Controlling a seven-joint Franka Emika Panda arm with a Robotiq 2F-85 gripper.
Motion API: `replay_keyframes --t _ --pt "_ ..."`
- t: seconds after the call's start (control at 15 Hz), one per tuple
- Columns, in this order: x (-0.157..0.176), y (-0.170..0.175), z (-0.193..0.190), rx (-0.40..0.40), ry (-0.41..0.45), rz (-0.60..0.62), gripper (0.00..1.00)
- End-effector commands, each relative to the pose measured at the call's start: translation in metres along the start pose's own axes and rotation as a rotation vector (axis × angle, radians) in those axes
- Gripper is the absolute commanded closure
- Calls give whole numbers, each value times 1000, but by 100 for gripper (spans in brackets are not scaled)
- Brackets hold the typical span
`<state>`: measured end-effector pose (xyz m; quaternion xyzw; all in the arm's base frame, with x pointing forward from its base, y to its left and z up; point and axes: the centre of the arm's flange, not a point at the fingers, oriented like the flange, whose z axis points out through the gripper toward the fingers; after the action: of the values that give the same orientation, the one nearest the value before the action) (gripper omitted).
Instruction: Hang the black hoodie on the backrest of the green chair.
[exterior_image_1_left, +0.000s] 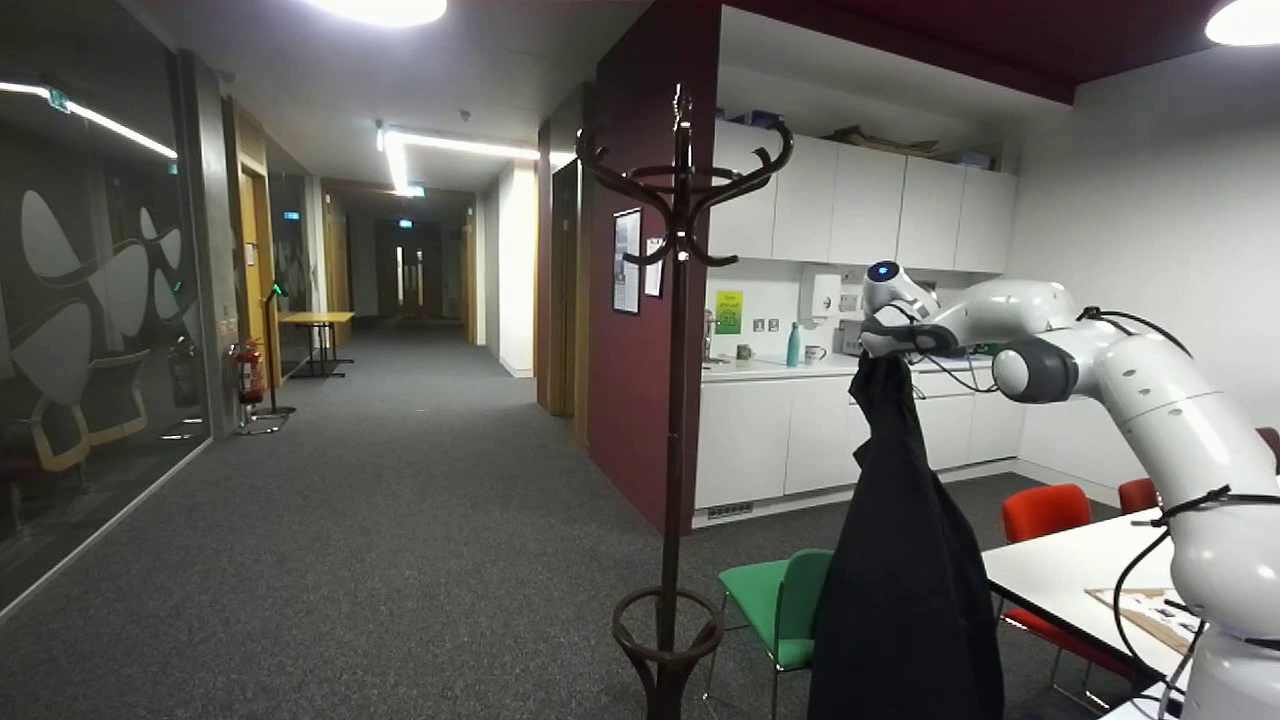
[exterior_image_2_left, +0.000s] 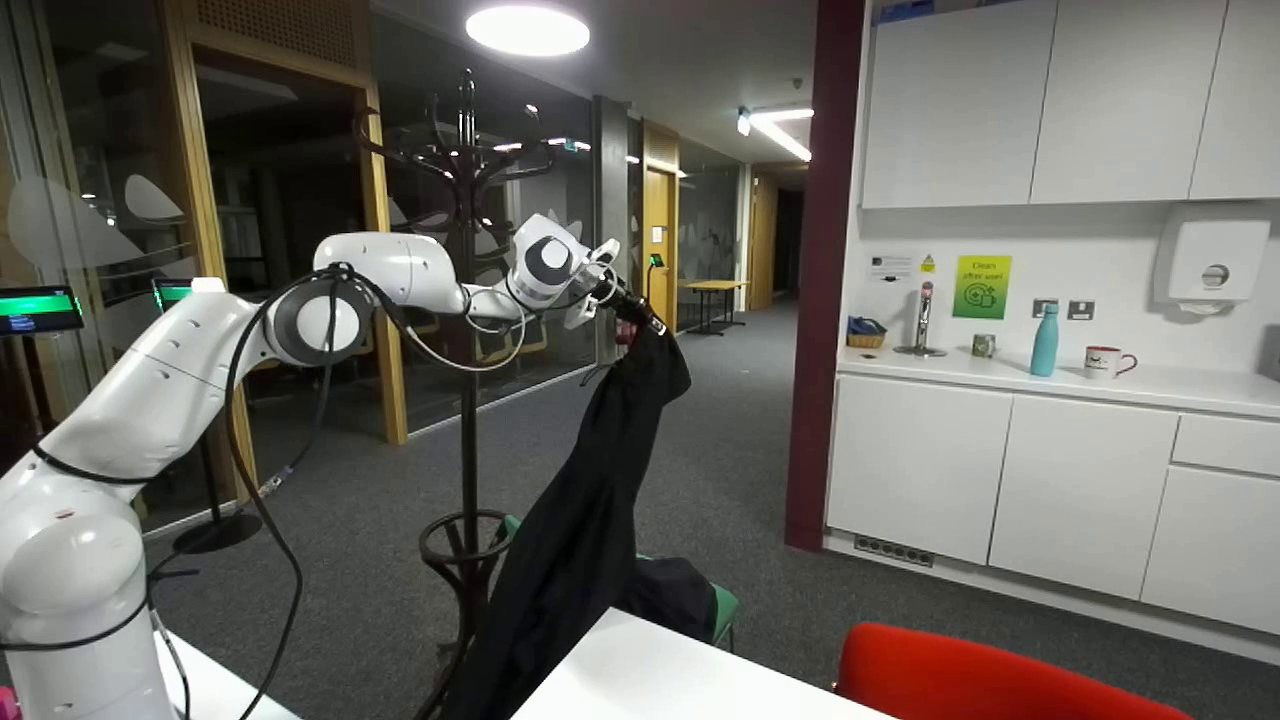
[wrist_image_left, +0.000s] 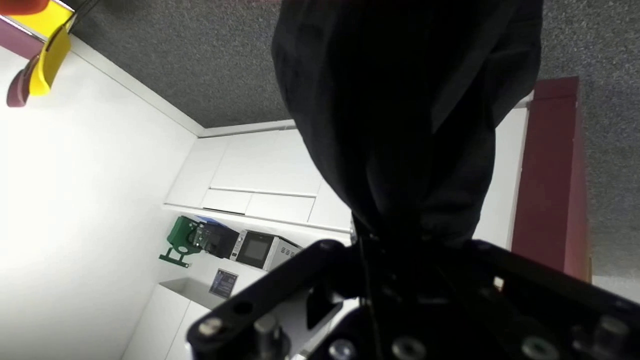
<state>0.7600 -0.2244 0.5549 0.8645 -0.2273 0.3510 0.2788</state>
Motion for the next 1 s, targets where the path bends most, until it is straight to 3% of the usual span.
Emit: replay_keyframes --t 0.0,0.4,0.6,0.93 --pt "22 -8 34 -74 7 56 99" --pt "-26 -42 100 -190 -46 -8 99" --pt "-45 -59 114 -200 -53 -64 99" --pt "-49 -70 118 -195 -40 -79 99"
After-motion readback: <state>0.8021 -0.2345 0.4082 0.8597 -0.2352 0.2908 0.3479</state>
